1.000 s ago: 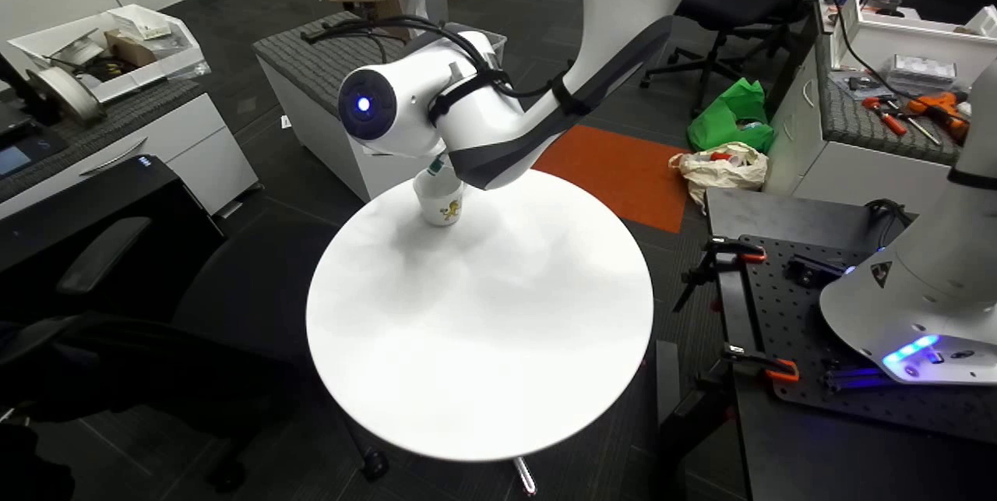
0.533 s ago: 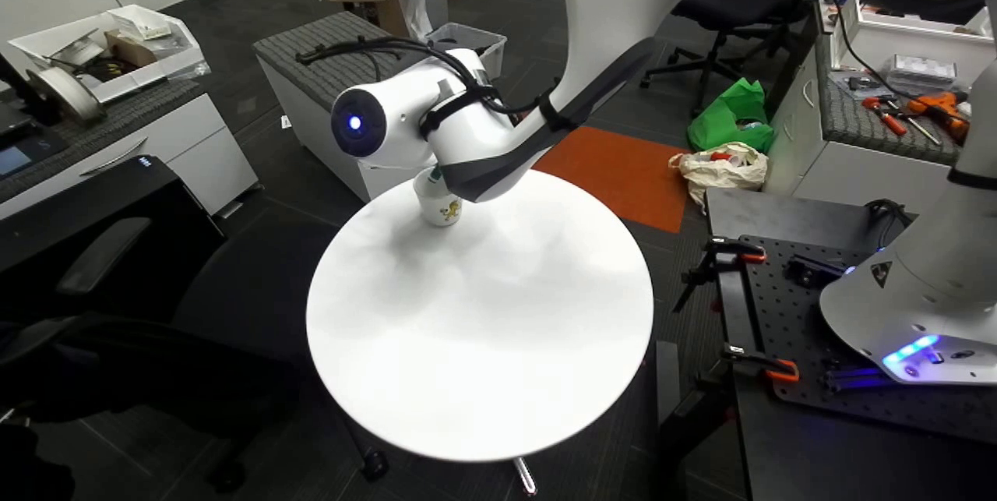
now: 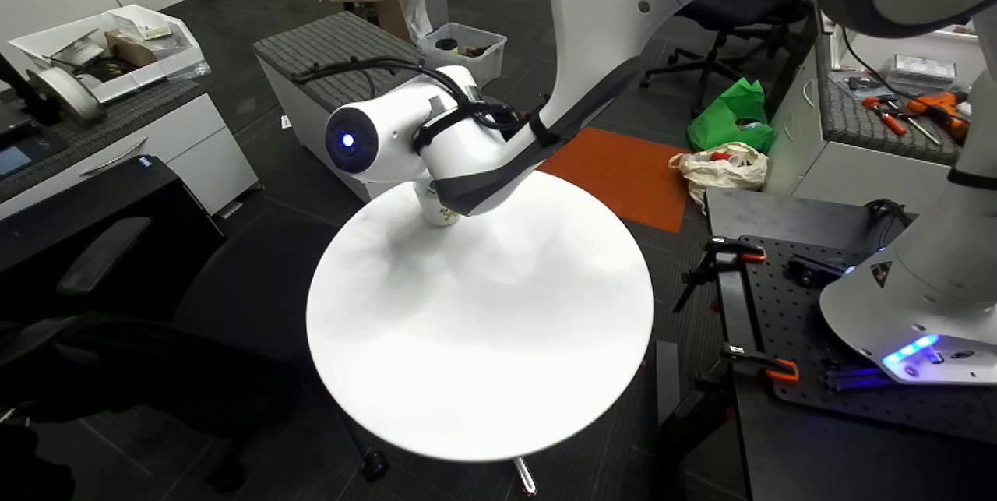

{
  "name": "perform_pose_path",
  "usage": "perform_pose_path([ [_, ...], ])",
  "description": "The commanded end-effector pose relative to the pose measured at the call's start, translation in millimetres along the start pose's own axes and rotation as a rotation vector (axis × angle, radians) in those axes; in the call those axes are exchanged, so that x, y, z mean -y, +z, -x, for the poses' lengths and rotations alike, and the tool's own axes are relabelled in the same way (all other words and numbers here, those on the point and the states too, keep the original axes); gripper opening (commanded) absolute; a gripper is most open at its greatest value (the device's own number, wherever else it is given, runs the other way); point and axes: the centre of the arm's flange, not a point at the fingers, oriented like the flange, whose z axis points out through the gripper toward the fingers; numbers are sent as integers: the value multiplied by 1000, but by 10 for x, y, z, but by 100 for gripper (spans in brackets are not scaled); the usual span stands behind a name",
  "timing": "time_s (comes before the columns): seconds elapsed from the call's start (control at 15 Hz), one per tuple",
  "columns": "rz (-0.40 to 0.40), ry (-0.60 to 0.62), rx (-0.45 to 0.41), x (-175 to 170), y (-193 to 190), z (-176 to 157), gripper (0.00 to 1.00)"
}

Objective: Put the marker inside the mug cup

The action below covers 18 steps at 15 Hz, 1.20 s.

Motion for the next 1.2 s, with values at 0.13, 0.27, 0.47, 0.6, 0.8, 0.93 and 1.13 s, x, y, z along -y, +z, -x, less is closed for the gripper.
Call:
perform_pose_path([
  [0.13, -23, -23, 3, -97, 1, -139, 5],
  [0.27, -24, -23, -2, -88, 1, -174, 5],
  [0.47, -22, -19, -5, -87, -2, -198, 47],
  [0.6, -20, -14, -4, -98, -1, -198, 61],
  [0.8, -16, -6, -4, -112, -18, -170, 83],
  [0.93, -14, 2, -4, -126, -38, -137, 98],
  [1.13, -5, 24, -1, -153, -97, -44, 100],
])
